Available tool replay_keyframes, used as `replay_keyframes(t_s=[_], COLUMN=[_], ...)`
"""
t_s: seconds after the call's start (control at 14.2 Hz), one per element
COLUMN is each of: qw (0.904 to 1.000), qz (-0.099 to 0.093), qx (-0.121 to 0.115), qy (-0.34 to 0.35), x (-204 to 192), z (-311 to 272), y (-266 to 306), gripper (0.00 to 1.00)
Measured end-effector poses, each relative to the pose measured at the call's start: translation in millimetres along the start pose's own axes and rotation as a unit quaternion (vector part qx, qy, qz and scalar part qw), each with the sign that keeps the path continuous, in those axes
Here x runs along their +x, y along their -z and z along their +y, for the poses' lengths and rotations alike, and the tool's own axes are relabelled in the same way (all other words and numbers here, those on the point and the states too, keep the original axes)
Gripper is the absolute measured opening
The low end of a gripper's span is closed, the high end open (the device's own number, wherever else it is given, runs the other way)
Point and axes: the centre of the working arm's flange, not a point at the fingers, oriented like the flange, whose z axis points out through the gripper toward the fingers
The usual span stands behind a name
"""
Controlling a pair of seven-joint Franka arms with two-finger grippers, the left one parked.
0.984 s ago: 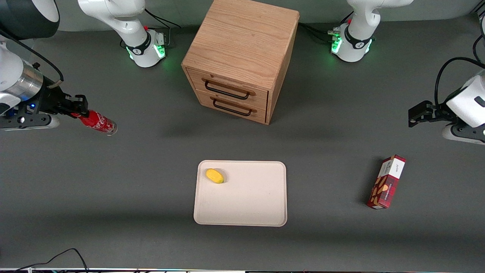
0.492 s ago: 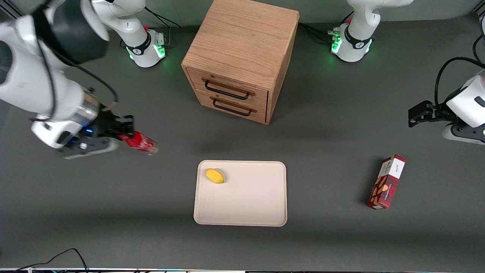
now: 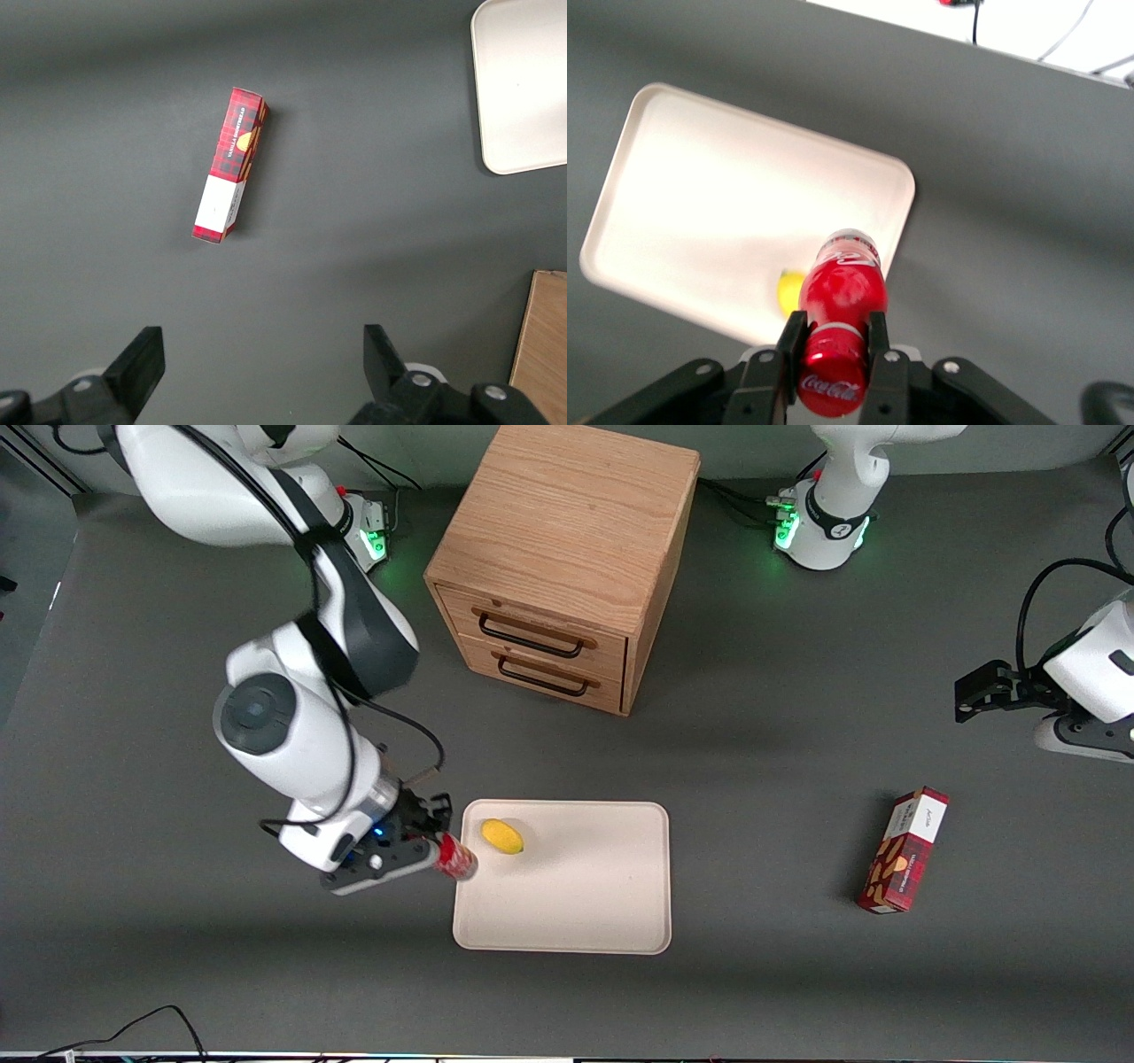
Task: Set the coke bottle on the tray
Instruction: 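Carry the bottle over the white tray and stand it upright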
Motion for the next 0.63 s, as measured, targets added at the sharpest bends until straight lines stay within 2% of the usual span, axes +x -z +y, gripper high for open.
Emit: replay_keyframes(t_s=[0.14, 0.28, 0.42, 0.63], qw=[0.9997, 0.999, 0.9985, 0.9983], qz=[0.023, 0.04, 0.046, 0.05], qx=[-0.004, -0.017, -0.026, -0.026], qy=[-0.005, -0.007, -0.009, -0.014], x=[8, 13, 15, 15], z=[1, 9, 9, 6], y=[-35, -54, -62, -68], gripper=[0.32, 0.32, 0.32, 0.32])
